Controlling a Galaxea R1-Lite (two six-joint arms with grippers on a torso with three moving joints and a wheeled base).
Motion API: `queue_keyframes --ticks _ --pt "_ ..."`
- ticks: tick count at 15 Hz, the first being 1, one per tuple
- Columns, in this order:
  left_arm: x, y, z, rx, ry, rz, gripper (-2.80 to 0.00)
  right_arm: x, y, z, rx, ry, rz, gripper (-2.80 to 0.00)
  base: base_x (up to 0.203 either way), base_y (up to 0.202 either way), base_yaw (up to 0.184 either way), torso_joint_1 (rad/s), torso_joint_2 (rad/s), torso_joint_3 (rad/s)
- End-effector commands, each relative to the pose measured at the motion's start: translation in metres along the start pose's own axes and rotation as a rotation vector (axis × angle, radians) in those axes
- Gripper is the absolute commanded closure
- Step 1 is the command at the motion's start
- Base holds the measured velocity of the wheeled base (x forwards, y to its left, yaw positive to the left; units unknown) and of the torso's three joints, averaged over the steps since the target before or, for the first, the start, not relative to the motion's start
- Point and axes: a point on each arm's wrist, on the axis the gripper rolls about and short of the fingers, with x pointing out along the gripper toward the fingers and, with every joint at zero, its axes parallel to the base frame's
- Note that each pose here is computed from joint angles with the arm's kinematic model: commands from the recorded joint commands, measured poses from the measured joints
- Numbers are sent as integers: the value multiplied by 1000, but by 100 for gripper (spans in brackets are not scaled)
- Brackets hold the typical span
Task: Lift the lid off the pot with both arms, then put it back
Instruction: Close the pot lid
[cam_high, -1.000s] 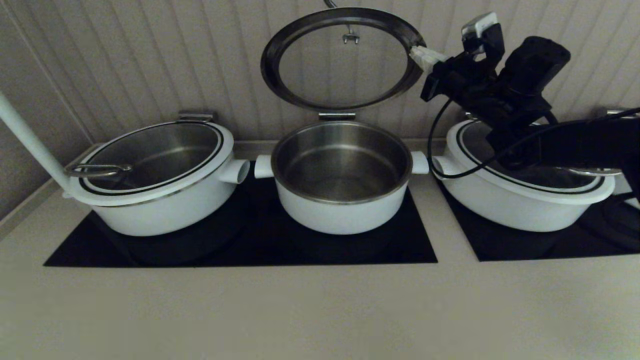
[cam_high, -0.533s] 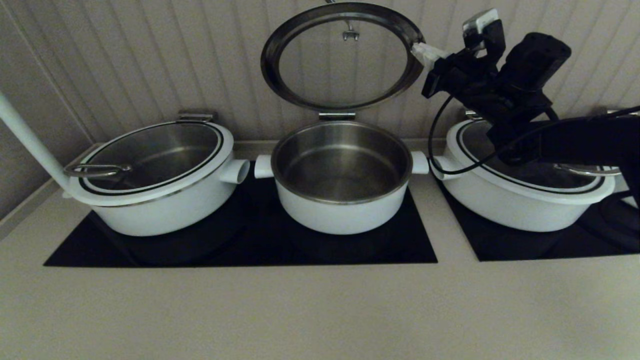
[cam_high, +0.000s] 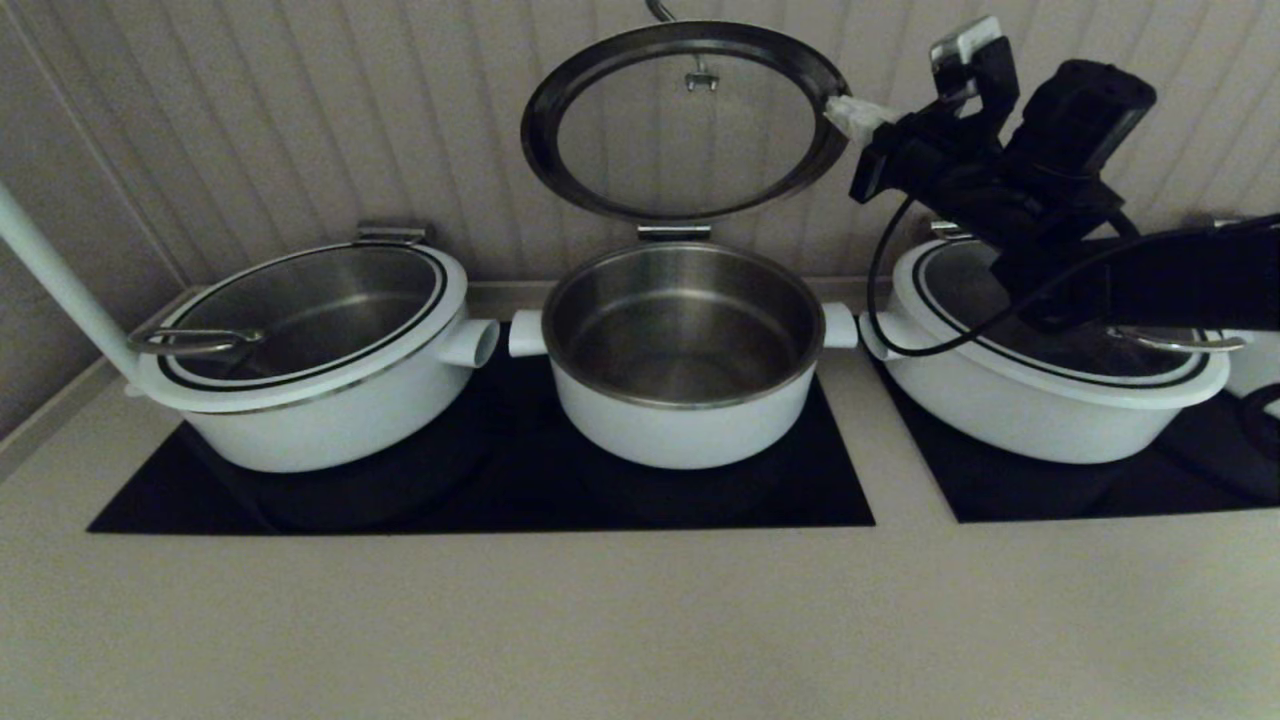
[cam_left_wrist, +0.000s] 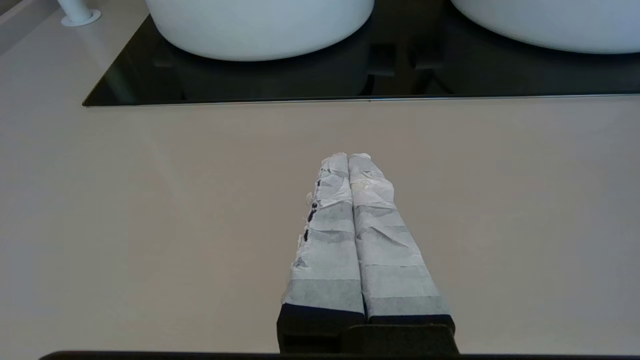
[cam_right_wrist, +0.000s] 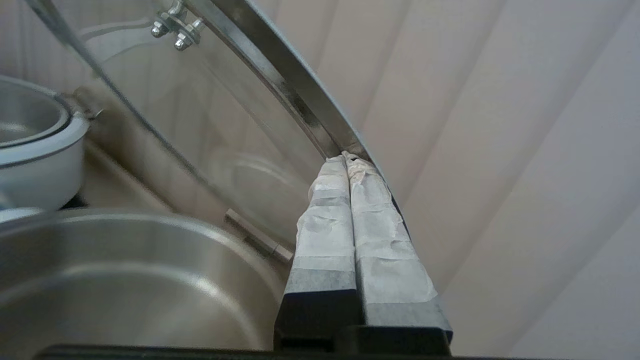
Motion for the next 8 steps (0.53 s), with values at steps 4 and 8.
queue_keyframes --ticks 4,8 --pt "0 0 0 0 -1 0 0 -21 9 19 21 37 33 0 0 0 0 0 0 0" --pt "0 0 0 0 1 0 0 -35 15 21 40 76 49 0 0 0 0 0 0 0"
